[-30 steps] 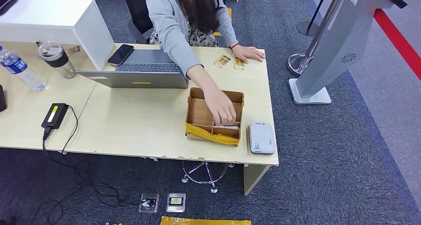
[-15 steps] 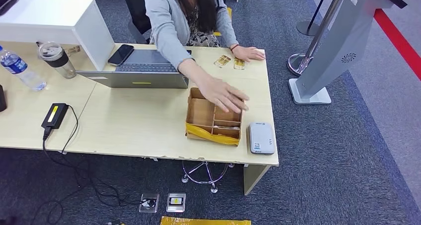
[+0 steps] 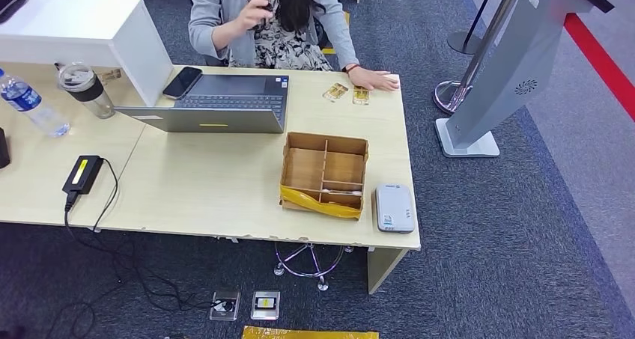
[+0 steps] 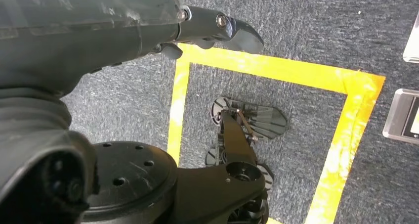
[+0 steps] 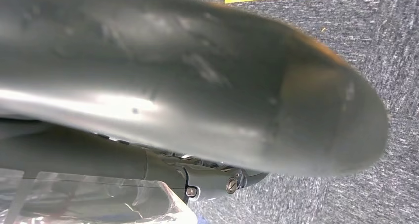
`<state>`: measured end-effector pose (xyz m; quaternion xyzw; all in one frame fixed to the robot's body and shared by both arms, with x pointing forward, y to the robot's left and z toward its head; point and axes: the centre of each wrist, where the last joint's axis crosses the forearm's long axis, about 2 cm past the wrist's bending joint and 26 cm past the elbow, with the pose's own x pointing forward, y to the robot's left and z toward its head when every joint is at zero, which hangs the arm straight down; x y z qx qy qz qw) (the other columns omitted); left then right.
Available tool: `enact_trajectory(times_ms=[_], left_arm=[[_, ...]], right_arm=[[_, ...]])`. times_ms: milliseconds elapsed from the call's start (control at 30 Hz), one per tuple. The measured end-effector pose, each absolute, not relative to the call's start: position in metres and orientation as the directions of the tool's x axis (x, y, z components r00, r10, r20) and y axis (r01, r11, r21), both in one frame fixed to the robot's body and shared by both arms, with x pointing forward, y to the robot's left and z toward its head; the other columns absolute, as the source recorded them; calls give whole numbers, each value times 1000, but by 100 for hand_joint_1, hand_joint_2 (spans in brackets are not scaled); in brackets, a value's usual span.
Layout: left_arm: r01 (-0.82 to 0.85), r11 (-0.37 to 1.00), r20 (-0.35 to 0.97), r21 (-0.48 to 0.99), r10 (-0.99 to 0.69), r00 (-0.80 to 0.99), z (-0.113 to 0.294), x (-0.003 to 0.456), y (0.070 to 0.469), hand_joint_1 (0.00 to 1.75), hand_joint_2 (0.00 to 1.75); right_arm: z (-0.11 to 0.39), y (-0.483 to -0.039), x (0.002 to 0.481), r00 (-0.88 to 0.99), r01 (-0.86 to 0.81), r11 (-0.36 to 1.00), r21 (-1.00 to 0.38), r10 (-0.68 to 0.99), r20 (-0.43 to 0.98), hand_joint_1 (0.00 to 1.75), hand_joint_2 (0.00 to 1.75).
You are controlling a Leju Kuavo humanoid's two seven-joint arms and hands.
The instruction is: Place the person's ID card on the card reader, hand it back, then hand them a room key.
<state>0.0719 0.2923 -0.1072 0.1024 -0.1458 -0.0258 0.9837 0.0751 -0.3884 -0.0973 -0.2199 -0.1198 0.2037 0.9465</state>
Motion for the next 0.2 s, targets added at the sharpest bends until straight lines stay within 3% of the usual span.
enact_trajectory(times_ms=[200], left_arm=[[22,977,276,211,-81,958,-107,71,293,0,0]], right_arm=[[-97,-388,75,882,-348,813,-467,452,132,0,0]])
